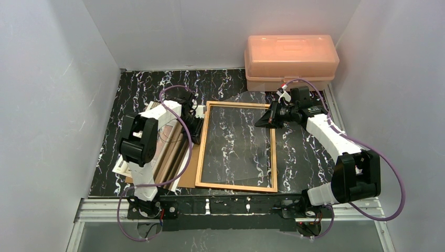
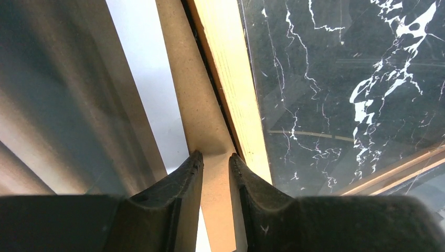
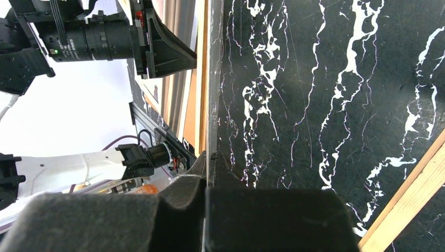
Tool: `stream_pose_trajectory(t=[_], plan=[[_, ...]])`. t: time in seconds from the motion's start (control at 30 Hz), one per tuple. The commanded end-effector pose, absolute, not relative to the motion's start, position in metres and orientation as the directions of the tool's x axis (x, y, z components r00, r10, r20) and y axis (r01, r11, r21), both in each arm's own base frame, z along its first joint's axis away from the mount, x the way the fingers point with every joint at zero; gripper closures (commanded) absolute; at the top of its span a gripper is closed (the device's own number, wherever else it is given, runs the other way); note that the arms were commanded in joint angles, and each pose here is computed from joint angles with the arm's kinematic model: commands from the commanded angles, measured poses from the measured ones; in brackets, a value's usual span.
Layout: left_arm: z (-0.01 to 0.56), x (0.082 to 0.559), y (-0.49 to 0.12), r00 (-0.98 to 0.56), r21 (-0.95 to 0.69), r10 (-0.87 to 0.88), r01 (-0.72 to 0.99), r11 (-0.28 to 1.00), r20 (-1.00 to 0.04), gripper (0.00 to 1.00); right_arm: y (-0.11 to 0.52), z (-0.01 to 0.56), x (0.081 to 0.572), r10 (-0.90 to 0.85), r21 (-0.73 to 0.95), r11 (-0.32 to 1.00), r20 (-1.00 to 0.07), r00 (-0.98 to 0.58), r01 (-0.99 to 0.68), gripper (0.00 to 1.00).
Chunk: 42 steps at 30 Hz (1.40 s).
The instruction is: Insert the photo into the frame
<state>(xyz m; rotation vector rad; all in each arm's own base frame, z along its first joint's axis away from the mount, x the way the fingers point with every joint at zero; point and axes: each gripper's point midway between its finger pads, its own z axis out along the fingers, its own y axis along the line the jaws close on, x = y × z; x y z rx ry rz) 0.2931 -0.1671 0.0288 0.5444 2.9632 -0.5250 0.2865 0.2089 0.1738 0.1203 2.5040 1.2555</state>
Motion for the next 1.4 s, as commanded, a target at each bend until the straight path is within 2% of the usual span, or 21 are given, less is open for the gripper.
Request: stream_pose_trajectory(t=[0.0, 0.4, 0.9, 1.07, 1.37], plan=[[0.033, 0.295, -0.170, -0.930, -0.326, 0.337, 0.367, 0.871, -0.145, 0.77, 0.216, 0.204, 0.293, 0.201, 0.813, 0.556, -0.334, -0.921, -0.174, 0.99], [0.032, 0.294, -0.170, -0.931, -0.328, 0.338, 0.365, 0.871, -0.139, 0.77, 0.224, 0.222, 0.291, 0.194, 0.843, 0.485, -0.364, -0.911, -0.233, 0.99], [0.039, 0.294, -0.173, -0.929, -0.343, 0.336, 0.370, 0.864, -0.155, 0.77, 0.225, 0.203, 0.297, 0.199, 0.849, 0.493, -0.320, -0.926, -0.187, 0.99], [0.040, 0.294, -0.172, -0.929, -0.341, 0.336, 0.370, 0.864, -0.154, 0.77, 0.227, 0.218, 0.296, 0.222, 0.863, 0.462, -0.337, -0.915, -0.205, 0.99], [0.038, 0.294, -0.173, -0.930, -0.342, 0.337, 0.368, 0.865, -0.150, 0.77, 0.232, 0.221, 0.287, 0.250, 0.903, 0.387, -0.297, -0.922, -0.186, 0.99]])
